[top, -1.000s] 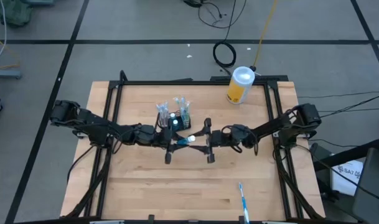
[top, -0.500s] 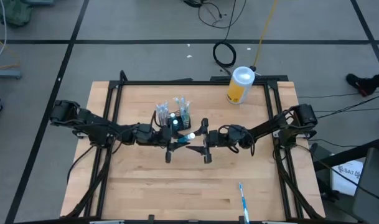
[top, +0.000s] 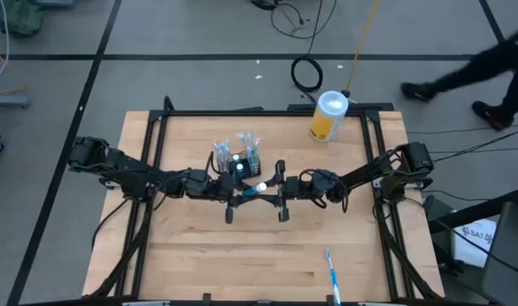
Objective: Pick & Place toothbrushing station
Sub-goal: Put the blue mouthwash into the black mesh organizer
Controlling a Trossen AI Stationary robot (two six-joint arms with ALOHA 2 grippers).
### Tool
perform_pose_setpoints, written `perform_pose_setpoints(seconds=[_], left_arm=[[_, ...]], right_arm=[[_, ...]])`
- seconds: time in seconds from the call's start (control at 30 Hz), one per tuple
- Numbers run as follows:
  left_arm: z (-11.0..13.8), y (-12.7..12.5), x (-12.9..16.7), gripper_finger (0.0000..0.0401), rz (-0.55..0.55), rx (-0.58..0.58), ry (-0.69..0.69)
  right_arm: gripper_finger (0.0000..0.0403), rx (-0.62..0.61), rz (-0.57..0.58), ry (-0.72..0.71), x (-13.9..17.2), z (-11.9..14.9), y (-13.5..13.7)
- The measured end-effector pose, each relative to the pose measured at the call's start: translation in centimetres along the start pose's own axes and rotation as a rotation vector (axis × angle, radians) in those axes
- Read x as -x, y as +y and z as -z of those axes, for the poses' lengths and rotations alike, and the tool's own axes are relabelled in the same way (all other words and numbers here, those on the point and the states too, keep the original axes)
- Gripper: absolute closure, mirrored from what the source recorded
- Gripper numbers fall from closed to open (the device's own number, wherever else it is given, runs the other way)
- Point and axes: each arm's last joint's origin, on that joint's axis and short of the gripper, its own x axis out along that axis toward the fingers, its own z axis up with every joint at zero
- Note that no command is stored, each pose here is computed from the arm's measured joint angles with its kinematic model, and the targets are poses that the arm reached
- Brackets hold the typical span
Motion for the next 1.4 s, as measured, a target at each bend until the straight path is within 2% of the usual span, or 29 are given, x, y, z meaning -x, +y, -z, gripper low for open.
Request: perform_pose_setpoints(seconds=[0.2, 0.37, 0.53, 0.63, 0.83, 0.93, 1.0, 1.13, 1.23, 1.4], left_arm=[[0.2, 0.0, 0.0, 0.0315, 0.008, -0.001, 0.018], [0.2, 0.0, 0.0, 0.0306, 0.008, 0.0, 0.025], [0.7, -0.1, 0.0, 0.0254, 0.009, -0.002, 0.07], [1.5, 0.0, 0.1, 0.0216, 0.003, 0.02, 0.153], [2.0, 0.0, 1.4, 0.0165, -0.012, 0.059, 0.311], [0.3, 0.0, 2.3, 0.0161, -0.016, 0.06, 0.346], [-1.1, 0.0, 2.9, 0.0165, -0.021, 0.054, 0.393], [-6.0, -0.2, 3.1, 0.0181, -0.021, 0.021, 0.447], [-9.4, -0.4, 2.5, 0.0194, -0.025, -0.022, 0.522], [-12.3, -0.5, 0.3, 0.0204, -0.05, -0.136, 0.673]], right_arm=[[0.032, 0.0, -0.003, 0.003, 0.0, 0.1, 0.0], [0.0321, 0.001, -0.004, 0.011, 0.0, 0.1, 0.0], [0.032, 0.002, -0.007, 0.035, 0.0, 0.4, -0.1], [0.032, 0.003, -0.01, 0.073, 0.1, 0.6, -0.1], [0.0319, 0.001, -0.025, 0.305, 0.9, 0.6, -0.1], [0.0319, 0.003, -0.031, 0.408, 1.4, 0.7, -0.1], [0.0319, -0.008, -0.029, 0.424, 1.6, 0.7, -0.1], [0.0319, -0.05, -0.007, 0.458, 1.7, 1.0, -0.6], [0.0319, -0.077, 0.015, 0.497, 1.8, 1.4, -1.0], [0.0319, -0.106, 0.033, 0.527, 2.0, 1.7, -1.4]])
